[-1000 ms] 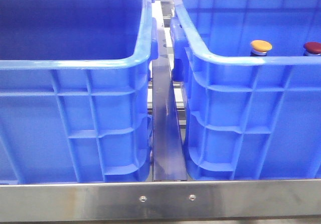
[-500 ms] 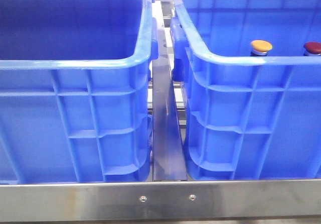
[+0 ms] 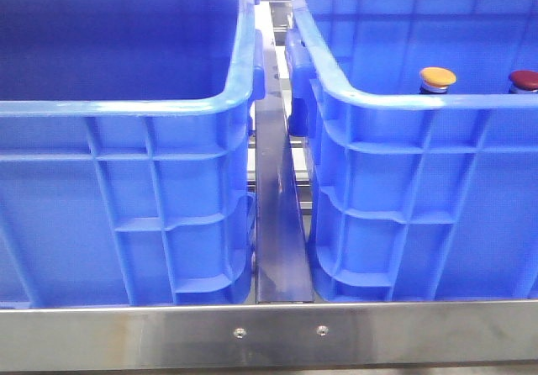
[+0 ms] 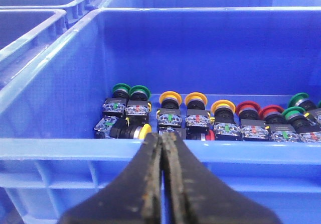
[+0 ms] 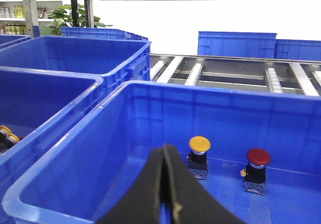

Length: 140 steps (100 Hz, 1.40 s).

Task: Pick red and yellow buttons and place in box

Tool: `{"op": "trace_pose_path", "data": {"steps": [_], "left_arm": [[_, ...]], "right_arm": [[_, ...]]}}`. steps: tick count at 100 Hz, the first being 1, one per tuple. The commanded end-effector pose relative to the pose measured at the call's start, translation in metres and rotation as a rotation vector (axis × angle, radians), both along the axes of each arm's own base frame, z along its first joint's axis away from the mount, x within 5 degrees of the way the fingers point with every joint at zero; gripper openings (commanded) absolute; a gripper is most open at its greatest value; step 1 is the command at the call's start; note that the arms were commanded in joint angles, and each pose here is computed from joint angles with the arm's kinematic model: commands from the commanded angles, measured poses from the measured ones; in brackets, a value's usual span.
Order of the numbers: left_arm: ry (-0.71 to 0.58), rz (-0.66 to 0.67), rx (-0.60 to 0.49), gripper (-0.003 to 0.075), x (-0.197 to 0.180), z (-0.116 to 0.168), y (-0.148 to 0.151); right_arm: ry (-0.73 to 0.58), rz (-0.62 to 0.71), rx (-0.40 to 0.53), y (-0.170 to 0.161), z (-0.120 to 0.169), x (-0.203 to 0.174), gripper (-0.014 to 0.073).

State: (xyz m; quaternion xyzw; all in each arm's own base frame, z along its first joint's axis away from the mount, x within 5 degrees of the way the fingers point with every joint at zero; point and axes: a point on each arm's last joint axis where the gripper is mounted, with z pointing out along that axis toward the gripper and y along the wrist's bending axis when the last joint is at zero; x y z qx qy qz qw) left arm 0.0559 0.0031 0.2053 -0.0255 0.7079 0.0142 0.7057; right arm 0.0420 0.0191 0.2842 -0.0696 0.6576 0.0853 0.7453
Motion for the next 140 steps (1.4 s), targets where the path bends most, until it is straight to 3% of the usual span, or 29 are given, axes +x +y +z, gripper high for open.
{"op": "trace_pose_path", "data": {"steps": [1,19,32,45,55,77,93,107,140], "left_arm": [[-0.096,0.0,-0.001,-0.002,-0.002,0.002,0.0],[-0.096,0.0,-0.001,-0.002,-0.002,0.002,0.0],[-0.096,0.0,-0.001,-0.002,-0.002,0.002,0.0],[-0.096,0.0,-0.001,-0.002,-0.002,0.002,0.0],[-0.096,0.0,-0.001,-0.002,-0.002,0.002,0.0],[-0.096,0.0,-0.001,-0.002,-0.002,0.002,0.0],[-0.096,0.0,-0.001,-0.002,-0.002,0.002,0.0],[-0.098,0.0,-0.001,-0.002,-0.002,0.003,0.0],[-0.098,0.0,-0.001,-0.002,-0.002,0.003,0.0]], "right_arm": [[-0.037,-0.034,0.02,-0.003,0.01,0.0,-0.0102],[-0.043,-0.043,0.019,-0.004,0.01,0.0,-0.0102],[-0.11,-0.162,-0.047,-0.013,0.012,0.002,-0.0102],[-0.215,-0.239,0.055,-0.022,0.017,0.001,-0.0102],[-0.295,-0.242,0.02,-0.021,0.012,0.002,-0.0102],[-0.143,-0.285,0.072,-0.024,-0.032,0.014,-0.0102],[-0.117,-0.338,0.071,-0.026,-0.066,0.013,-0.0102],[-0.032,-0.34,0.055,-0.026,-0.074,0.012,-0.0102],[-0.033,-0.341,0.039,-0.026,-0.074,0.012,-0.0102]]}}
